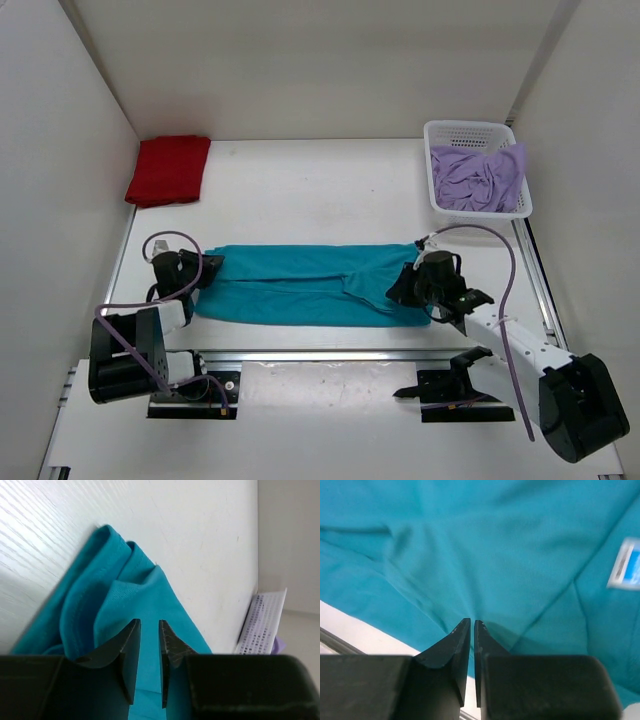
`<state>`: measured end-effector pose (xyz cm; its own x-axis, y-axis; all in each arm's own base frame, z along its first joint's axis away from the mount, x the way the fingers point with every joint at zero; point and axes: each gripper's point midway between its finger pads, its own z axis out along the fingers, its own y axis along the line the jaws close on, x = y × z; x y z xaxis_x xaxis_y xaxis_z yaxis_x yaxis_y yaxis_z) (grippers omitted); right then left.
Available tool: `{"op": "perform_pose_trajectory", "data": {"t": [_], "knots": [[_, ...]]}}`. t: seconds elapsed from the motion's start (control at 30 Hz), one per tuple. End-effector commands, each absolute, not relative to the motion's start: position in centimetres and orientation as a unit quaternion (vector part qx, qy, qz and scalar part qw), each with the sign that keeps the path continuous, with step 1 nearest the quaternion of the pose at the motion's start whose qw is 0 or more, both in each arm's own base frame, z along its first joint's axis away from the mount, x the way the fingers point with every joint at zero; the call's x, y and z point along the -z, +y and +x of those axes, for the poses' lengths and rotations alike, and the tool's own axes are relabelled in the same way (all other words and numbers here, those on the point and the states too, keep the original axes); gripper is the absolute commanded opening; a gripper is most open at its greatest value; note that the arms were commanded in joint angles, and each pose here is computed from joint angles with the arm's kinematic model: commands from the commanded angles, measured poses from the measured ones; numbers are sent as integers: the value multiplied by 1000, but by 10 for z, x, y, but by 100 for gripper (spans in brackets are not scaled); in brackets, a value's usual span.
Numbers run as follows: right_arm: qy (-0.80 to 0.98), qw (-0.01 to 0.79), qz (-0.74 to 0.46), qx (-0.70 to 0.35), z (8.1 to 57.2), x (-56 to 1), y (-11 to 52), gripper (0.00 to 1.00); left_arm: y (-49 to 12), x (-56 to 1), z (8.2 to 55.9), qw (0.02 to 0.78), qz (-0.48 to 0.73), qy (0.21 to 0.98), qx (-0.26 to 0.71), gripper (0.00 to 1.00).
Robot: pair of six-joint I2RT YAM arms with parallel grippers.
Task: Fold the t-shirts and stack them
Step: Fold the other side of the tshirt into a rectangle
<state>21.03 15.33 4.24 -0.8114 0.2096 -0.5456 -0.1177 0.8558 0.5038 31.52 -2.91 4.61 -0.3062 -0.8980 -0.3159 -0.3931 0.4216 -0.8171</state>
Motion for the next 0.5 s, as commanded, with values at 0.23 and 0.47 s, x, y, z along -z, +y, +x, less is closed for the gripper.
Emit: {"op": "perform_pose_trajectory", "data": {"t": [0.23,0.47], "knots": [[890,365,33,-272,297,-62,163,4,-28,-31,312,353,-470,730,347,25],[925,299,33,-233,349,-17,176,0,-55,-109,351,446,-320,778,306,33]]}}
